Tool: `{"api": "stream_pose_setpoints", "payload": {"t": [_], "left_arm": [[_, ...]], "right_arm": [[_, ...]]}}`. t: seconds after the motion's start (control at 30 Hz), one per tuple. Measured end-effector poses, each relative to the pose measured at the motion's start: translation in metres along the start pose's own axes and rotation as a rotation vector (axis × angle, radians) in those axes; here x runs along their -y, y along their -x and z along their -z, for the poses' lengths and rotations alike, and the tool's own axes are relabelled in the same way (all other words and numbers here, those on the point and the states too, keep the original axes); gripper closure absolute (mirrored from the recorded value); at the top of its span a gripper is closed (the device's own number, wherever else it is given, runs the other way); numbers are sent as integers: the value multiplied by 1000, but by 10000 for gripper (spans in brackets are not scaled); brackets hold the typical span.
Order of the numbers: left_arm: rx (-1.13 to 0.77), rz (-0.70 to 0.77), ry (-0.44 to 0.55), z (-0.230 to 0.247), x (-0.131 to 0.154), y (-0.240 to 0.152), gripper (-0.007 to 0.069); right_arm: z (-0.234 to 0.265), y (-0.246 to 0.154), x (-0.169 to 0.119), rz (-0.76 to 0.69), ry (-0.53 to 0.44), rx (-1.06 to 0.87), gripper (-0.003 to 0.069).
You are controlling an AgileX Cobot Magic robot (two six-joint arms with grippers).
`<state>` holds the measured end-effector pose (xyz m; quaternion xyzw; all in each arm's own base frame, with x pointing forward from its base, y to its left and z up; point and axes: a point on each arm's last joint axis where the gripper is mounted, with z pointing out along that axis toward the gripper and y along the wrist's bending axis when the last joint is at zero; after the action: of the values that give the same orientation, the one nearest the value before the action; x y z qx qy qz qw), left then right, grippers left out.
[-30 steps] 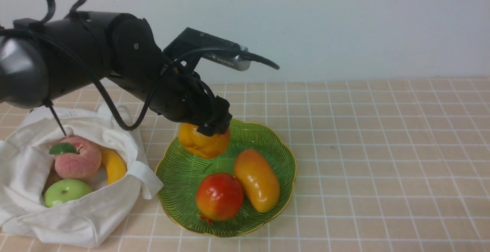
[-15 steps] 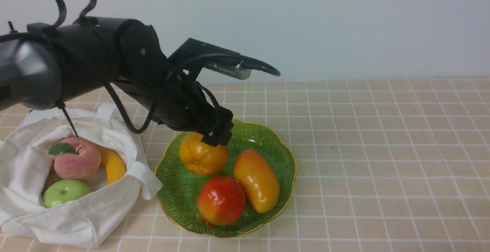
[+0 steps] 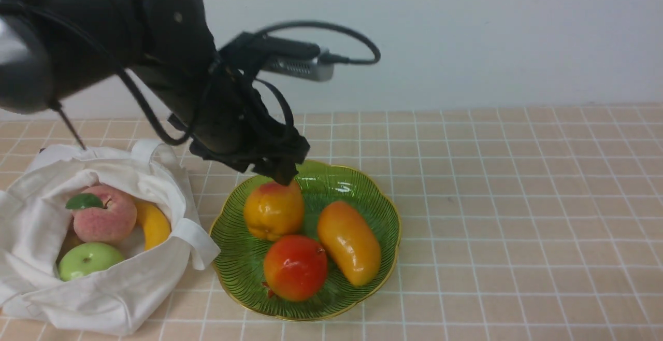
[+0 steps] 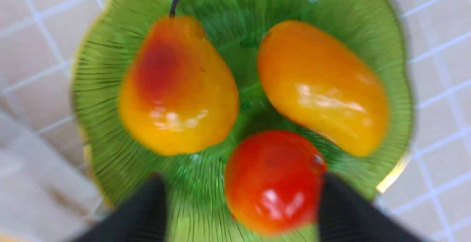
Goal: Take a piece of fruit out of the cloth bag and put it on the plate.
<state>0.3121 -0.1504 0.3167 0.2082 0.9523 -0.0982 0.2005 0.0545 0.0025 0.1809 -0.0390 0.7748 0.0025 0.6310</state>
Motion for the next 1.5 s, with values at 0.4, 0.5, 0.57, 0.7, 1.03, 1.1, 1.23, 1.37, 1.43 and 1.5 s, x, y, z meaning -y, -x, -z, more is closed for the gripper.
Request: {"api": "stream_pose_setpoints", "payload": {"t": [0.4,0.5,0.57,0.7,1.03,1.1,1.23,1.37,1.43,1.5], "left_arm": [[359,-17,-56,160,21,-76,633],[506,-12,-60,178,21,-116,633],[584,-8,-60,179,20,-141,633],[686,6,-72,170,19,-174,633],[781,25,-99,143,15,-239,633],[770,25,-99,139,15,-242,633],[763,8,-88,138,15,-244,633],[759,-28,-56,136,13,-244,633],[773,-30,-47,132,12,-244,633],[795,-29,-29,127,10,-245,633]], "right_arm": [[0,0,0,0,0,0,673],[0,0,0,0,0,0,673],[0,0,0,0,0,0,673],[0,0,0,0,0,0,673],[0,0,0,0,0,0,673],[0,0,0,0,0,0,673],[0,0,0,0,0,0,673],[0,0,0,0,0,0,673],[0,0,0,0,0,0,673],[0,0,0,0,0,0,673]]}}
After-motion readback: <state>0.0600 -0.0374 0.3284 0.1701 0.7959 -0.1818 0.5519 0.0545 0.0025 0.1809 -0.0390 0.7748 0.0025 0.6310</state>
